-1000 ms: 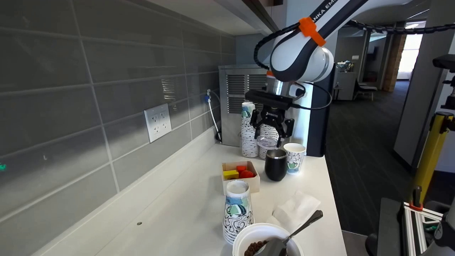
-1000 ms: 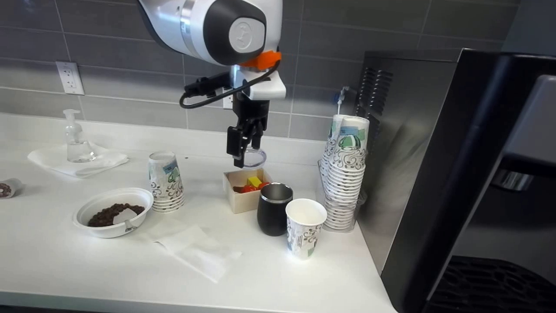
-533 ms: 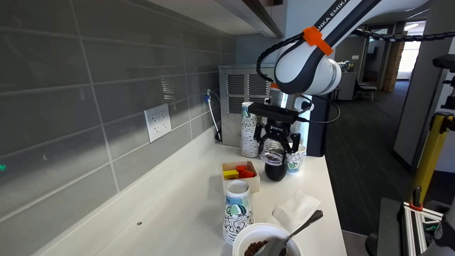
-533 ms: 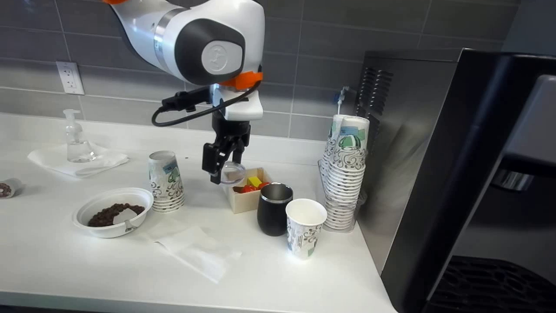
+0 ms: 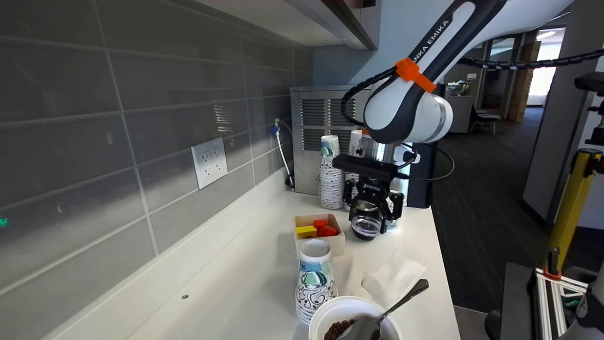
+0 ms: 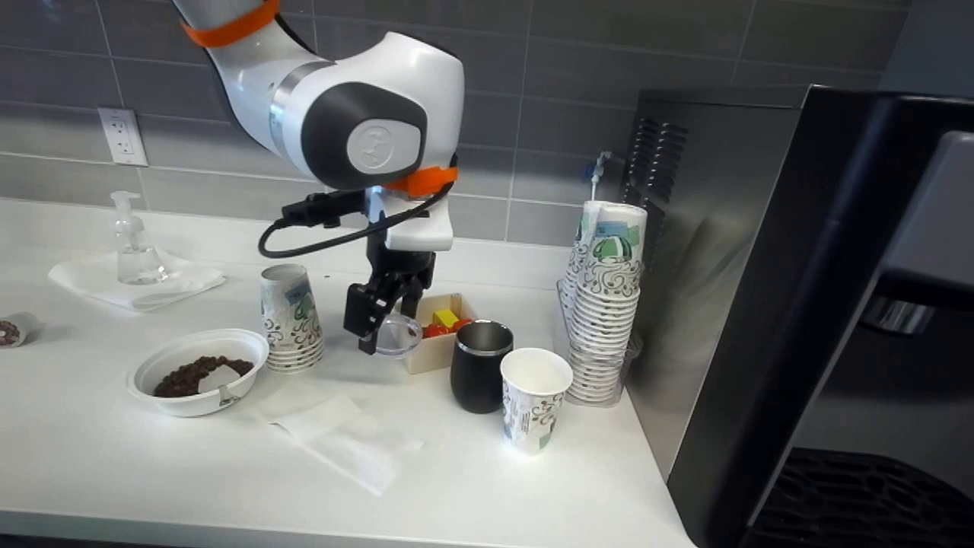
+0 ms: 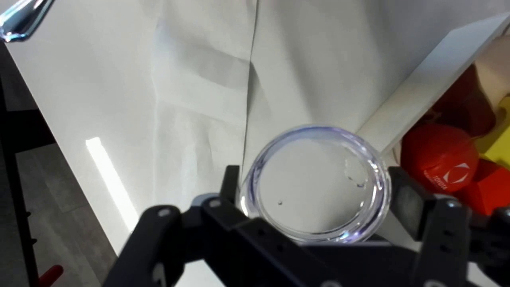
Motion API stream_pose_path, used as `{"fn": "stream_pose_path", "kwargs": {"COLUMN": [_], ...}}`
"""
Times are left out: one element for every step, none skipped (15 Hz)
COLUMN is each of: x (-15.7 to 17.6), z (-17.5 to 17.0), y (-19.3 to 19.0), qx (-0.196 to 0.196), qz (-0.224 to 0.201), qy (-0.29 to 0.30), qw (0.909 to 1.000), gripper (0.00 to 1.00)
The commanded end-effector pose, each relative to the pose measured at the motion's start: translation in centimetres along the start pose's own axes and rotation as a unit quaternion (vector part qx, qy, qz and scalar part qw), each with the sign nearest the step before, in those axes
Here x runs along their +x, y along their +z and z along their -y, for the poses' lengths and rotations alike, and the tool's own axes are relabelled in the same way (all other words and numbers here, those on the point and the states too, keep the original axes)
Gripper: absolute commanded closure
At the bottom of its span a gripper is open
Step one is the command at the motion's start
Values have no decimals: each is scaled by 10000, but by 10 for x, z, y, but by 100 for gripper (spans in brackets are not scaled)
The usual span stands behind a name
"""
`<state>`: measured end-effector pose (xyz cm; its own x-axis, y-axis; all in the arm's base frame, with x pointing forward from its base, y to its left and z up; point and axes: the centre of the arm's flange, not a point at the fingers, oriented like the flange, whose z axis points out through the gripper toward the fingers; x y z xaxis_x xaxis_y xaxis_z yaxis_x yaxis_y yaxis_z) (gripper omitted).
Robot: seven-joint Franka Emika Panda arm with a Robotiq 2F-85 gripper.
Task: Remove the lid from the coffee mug
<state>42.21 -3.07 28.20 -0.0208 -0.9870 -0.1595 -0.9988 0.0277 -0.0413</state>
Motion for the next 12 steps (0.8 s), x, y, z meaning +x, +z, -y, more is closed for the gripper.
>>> {"fn": "stream_pose_path", "kwargs": {"x": [5,7,10,12,15,18,21,23,27,30,33,35], "z": [15,19,22,27,32,35,39,43,46,48,50,52], "y": [19,24,29,34,39,43,47,51,56,62,68,72], "qx": [-54,-51,-45,-46,-22,-18,-21,-35,-74,-125,-165,-201], "qz": [-70,-96,-141,-179,-224,-235,-251,-256,-269,-262,-242,-253], "qy": [114,134,172,191,221,254,277,295,313,340,360,384], "qw": [9999,9999,9997,9996,9995,9994,9993,9992,9991,9990,9989,9987], "gripper": [35,35,35,35,35,35,35,35,35,35,35,35]}}
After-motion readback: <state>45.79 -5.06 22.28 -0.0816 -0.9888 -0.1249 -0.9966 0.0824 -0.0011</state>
